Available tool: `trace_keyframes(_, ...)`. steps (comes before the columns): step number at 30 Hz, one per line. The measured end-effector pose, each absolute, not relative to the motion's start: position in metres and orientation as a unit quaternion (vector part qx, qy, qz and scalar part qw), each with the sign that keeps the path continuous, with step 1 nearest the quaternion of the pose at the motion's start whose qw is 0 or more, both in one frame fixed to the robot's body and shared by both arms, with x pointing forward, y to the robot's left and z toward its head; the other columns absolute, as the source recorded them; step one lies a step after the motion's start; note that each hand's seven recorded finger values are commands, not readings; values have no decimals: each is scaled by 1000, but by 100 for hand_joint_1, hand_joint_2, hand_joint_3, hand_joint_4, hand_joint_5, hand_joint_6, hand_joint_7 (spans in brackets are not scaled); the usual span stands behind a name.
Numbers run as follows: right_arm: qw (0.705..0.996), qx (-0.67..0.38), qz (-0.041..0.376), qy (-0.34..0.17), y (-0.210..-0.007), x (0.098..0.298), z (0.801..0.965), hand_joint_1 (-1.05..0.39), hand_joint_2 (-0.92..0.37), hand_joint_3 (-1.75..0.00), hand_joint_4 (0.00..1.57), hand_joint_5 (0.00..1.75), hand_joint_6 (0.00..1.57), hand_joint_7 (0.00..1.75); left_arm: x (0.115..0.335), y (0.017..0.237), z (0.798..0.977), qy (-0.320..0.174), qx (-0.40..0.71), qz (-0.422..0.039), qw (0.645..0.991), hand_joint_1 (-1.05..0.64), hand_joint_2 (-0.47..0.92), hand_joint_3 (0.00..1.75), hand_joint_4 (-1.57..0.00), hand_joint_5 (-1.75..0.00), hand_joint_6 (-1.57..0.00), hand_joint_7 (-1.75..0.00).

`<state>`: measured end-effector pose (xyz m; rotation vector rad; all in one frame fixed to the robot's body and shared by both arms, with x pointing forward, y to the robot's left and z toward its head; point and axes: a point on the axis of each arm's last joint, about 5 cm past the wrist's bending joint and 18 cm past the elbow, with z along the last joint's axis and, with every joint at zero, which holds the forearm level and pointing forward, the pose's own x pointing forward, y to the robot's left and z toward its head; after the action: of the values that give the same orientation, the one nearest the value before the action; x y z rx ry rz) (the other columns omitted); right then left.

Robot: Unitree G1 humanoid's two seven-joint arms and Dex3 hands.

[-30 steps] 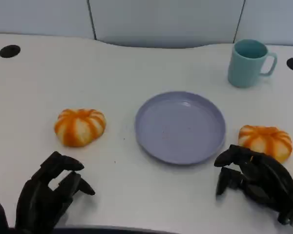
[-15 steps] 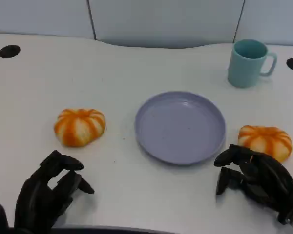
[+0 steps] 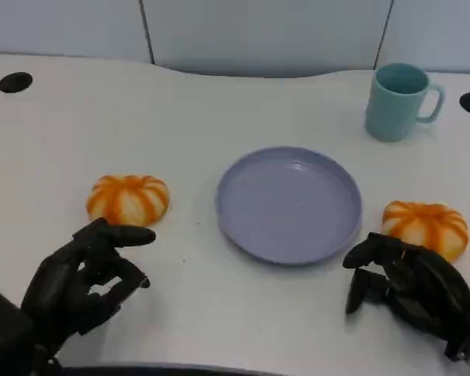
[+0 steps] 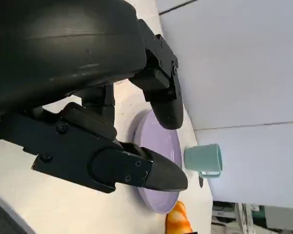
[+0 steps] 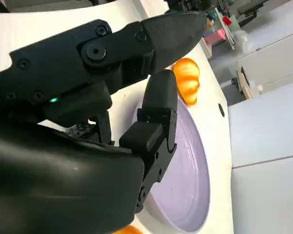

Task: Grasp the bread from the table and place it into the plate.

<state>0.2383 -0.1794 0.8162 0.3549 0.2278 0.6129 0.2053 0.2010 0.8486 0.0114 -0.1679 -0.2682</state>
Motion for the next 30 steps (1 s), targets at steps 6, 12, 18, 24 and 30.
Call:
trace_keyframes(6, 933, 167, 299, 109, -179, 238, 816, -50, -92, -10, 64, 158, 75, 102, 221, 208, 882, -133, 180, -139, 965, -79, 92, 12, -16, -119, -42, -38)
trace_keyframes(12, 932, 172, 299, 111, -179, 238, 816, -51, -92, -11, 61, 156, 73, 103, 233, 208, 899, -158, 321, -142, 923, -80, 92, 12, -9, -101, -38, -23)
trace_keyframes(18, 932, 170, 302, 106, -179, 238, 816, -50, -92, -13, 62, 155, 73, 103, 243, 209, 916, -185, 437, -142, 869, -80, 92, 9, -10, -68, -34, -5)
trace_keyframes(24, 933, 167, 303, 102, -179, 237, 815, -51, -92, -14, 61, 157, 73, 103, 253, 206, 928, -175, 523, -146, 821, -84, 92, 9, -4, -38, -23, 0)
trace_keyframes(30, 934, 163, 302, 100, -179, 237, 815, -50, -92, -14, 62, 159, 73, 103, 265, 199, 936, -143, 587, -148, 783, -87, 91, 4, 0, -27, -21, 0)
